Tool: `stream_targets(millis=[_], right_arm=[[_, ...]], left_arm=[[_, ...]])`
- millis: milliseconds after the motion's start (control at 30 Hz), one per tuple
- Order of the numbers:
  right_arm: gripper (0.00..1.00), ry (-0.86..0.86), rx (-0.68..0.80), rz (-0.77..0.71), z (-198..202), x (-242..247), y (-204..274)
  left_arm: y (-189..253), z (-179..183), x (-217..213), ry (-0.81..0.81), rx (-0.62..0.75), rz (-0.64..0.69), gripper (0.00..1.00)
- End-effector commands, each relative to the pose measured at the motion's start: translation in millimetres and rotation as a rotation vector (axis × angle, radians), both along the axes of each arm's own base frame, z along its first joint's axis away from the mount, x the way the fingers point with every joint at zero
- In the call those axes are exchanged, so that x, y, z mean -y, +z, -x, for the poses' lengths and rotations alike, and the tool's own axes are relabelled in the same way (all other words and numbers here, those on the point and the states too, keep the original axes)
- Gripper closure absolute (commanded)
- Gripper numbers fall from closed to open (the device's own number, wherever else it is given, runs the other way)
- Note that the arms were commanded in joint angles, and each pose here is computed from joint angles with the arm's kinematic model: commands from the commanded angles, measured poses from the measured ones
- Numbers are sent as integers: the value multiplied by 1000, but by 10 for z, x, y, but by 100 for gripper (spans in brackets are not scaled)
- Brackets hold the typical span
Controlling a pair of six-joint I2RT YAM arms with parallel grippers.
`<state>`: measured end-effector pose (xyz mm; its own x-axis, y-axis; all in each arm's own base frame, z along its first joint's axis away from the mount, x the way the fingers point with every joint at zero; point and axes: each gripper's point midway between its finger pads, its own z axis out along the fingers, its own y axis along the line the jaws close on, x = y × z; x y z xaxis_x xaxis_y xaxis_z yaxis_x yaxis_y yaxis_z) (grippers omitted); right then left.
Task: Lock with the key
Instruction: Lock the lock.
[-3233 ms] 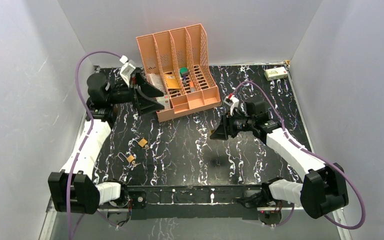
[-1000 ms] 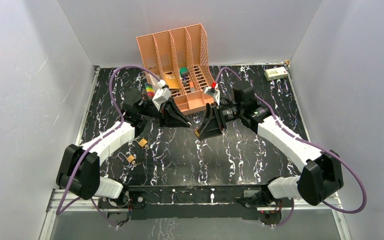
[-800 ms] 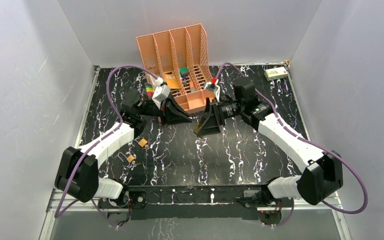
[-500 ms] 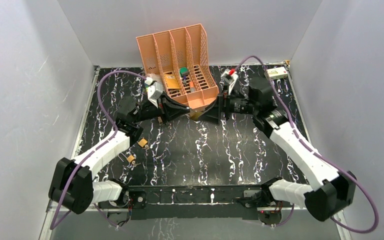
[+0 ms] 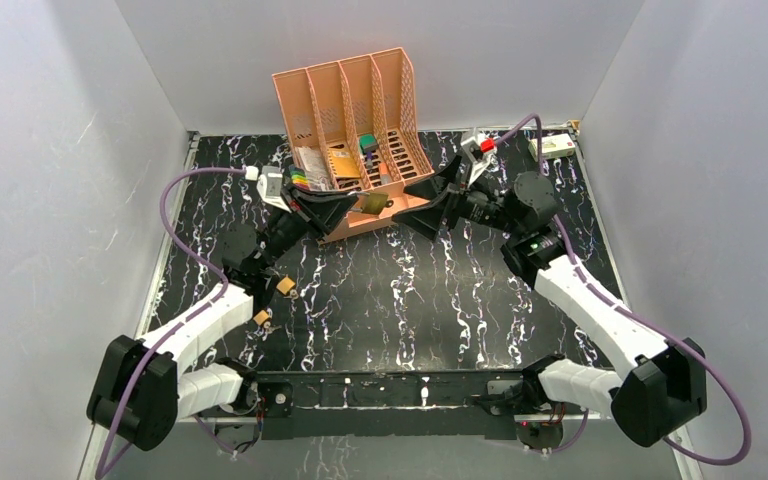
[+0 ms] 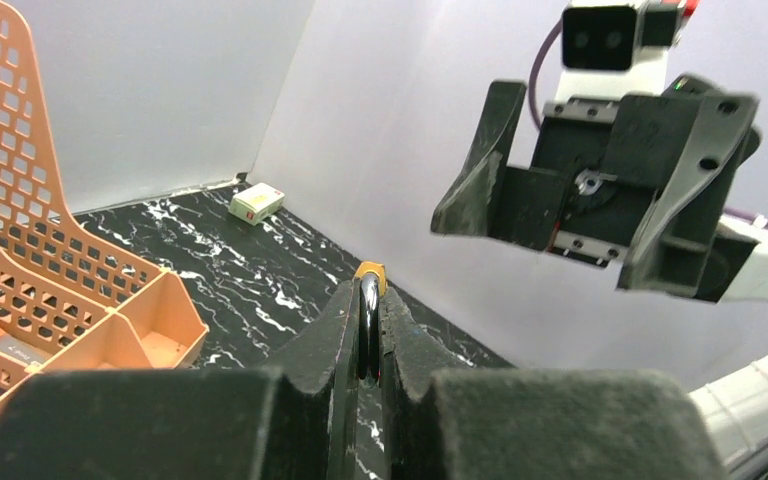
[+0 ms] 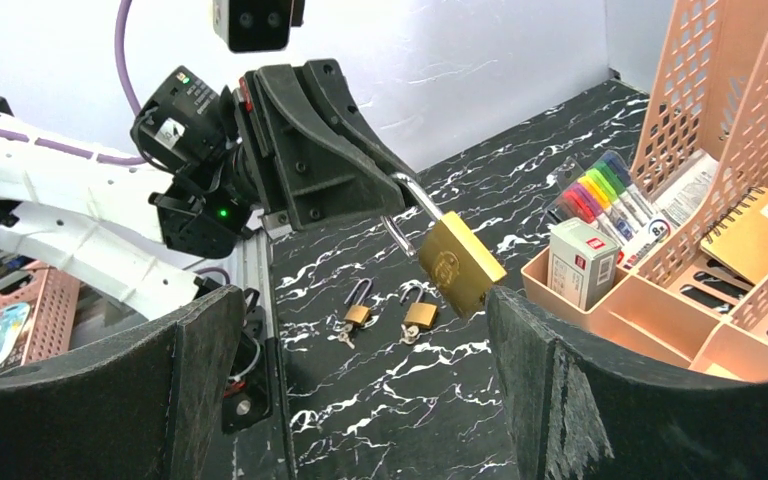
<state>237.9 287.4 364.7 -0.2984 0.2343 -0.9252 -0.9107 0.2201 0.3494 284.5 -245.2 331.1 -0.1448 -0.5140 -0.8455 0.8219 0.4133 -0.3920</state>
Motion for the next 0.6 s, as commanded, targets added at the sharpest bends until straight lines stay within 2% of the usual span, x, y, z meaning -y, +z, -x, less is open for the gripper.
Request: stream_targets(millis=[0,300,467,533,567], right_arm=[[2,43,140,-70,56,-36,183],[2,16,194,-70,-46,-61,130],[2,57,195,-60,-75,-137,114],[2,64,189,-59,-98,-167,92],[2,66,185,-57,-108,-178,82]], left_arm=[[700,195,-178,17,147,192,100],[802,281,-128,-47,144,207,100],[843,354,-120,-68,167,199,100],[855,366,-137,-65,167,206,89],[866,395,-141,-68,186,203,92]])
